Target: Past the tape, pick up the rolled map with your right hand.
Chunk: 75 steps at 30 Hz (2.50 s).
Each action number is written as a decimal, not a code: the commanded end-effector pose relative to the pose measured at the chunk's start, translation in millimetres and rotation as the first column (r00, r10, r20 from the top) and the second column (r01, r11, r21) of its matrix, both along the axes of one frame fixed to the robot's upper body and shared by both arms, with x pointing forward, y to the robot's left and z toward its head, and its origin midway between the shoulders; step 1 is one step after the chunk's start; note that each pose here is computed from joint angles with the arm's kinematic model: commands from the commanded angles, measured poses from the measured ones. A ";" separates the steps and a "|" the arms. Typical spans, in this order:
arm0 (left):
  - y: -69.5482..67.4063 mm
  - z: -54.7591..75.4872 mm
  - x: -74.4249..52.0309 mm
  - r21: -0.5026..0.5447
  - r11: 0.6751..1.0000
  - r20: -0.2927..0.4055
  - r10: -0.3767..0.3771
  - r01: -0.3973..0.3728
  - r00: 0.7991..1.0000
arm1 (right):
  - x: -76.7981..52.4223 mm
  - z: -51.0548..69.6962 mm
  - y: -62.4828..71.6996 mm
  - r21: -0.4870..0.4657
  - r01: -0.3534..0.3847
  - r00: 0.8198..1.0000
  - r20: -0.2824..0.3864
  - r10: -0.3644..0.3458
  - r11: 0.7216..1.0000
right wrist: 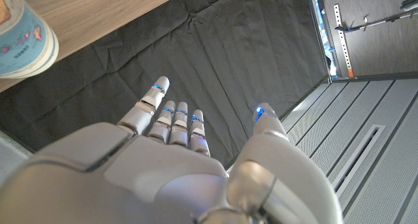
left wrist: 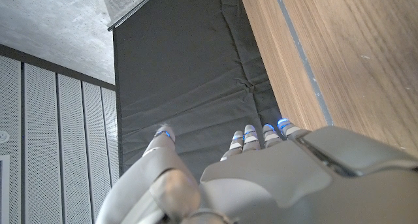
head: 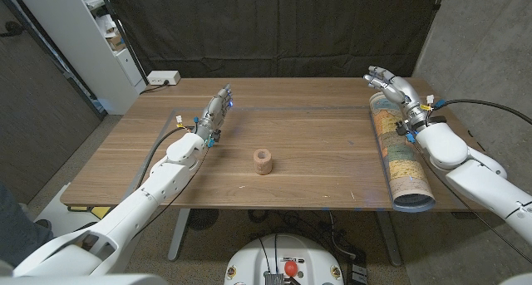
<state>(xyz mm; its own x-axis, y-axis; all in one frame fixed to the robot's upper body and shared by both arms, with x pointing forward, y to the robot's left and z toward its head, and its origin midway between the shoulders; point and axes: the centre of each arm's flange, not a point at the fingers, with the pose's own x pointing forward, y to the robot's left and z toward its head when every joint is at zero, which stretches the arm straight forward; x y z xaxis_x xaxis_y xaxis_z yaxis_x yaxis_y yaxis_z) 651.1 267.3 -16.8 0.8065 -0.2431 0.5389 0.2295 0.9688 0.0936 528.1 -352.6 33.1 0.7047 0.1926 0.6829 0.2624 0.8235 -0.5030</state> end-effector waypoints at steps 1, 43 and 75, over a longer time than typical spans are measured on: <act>1.3 0.3 2.9 0.002 1.000 0.002 -0.007 0.007 1.000 | -7.4 -3.9 -2.2 -0.011 0.079 0.997 0.002 -0.079 0.997; 9.2 -1.5 11.6 -0.004 1.000 -0.004 -0.022 0.022 1.000 | -19.0 -8.6 1.7 -0.033 0.251 0.965 -0.074 -0.252 0.968; 12.0 -4.4 13.1 -0.009 1.000 -0.001 -0.027 0.027 1.000 | -17.5 -8.5 5.2 -0.094 0.387 0.909 -0.129 -0.397 0.917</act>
<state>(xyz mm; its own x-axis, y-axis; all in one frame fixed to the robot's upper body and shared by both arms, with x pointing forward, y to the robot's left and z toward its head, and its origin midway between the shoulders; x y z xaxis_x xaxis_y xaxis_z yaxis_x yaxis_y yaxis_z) 663.0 279.5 -21.9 0.8004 -0.2580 0.5412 0.2551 0.9634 0.0821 507.4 -345.8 26.2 0.8143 -0.0494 0.5784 0.4681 0.6452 -0.6039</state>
